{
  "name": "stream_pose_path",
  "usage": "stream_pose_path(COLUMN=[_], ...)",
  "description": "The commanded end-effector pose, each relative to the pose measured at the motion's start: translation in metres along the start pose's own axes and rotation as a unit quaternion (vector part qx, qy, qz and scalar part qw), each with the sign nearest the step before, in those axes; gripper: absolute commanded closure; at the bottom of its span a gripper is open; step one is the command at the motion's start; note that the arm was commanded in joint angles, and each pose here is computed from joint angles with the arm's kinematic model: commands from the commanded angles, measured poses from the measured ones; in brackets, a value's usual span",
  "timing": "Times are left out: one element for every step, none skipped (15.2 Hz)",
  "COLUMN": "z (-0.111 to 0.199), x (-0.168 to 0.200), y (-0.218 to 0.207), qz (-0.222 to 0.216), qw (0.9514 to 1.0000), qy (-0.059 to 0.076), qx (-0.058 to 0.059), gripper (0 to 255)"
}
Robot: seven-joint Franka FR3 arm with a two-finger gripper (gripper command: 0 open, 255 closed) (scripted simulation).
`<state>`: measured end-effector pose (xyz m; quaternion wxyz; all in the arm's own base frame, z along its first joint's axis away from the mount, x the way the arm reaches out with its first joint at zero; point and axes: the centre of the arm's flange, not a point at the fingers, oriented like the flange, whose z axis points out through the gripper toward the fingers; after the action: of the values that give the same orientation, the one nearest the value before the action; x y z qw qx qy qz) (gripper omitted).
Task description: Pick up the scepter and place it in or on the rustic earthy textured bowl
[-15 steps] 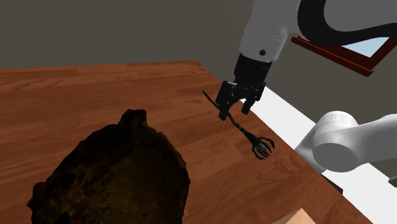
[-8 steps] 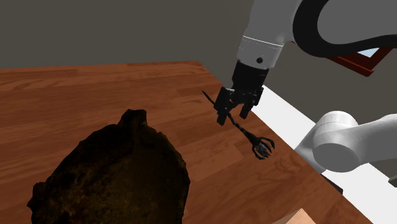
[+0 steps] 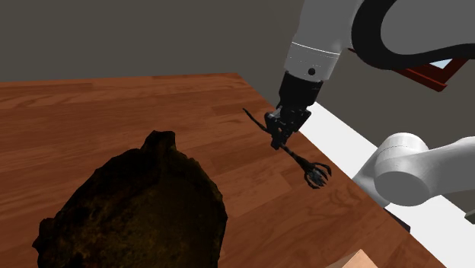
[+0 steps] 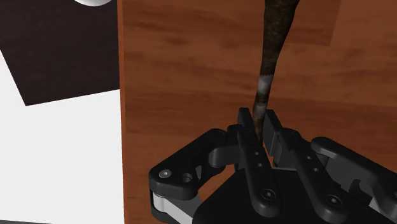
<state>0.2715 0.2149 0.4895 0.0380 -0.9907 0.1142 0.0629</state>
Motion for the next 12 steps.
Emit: stream_pose_path(z=[0.004, 0.004, 0.002, 0.002, -0.003, -0.008, -0.013, -0.019, -0.024, -0.029, -0.034, -0.039], x=[-0.002, -0.002, -0.003, 0.000, -0.001, -0.002, -0.003, -0.003, -0.004, -0.005, -0.005, -0.006], y=[-0.004, -0.004, -0.004, -0.003, -0.004, -0.004, -0.004, -0.005, -0.005, -0.005, -0.006, -0.006], qz=[0.001, 0.001, 0.001, 0.001, 0.001, 0.001, 0.001, 0.001, 0.001, 0.001, 0.001, 0.001], qw=[0.9999, 0.9999, 0.9999, 0.9999, 0.9999, 0.9999, 0.9999, 0.9999, 0.9999, 0.9999, 0.9999, 0.9999], qy=[-0.008, -0.008, -0.008, -0.008, -0.008, -0.008, -0.008, -0.008, -0.008, -0.008, -0.008, -0.008], qx=[0.013, 0.013, 0.013, 0.013, 0.013, 0.013, 0.013, 0.013, 0.013, 0.013, 0.013, 0.013], gripper=[255, 255, 255, 255, 255, 255, 255, 255, 255, 255, 255, 255])
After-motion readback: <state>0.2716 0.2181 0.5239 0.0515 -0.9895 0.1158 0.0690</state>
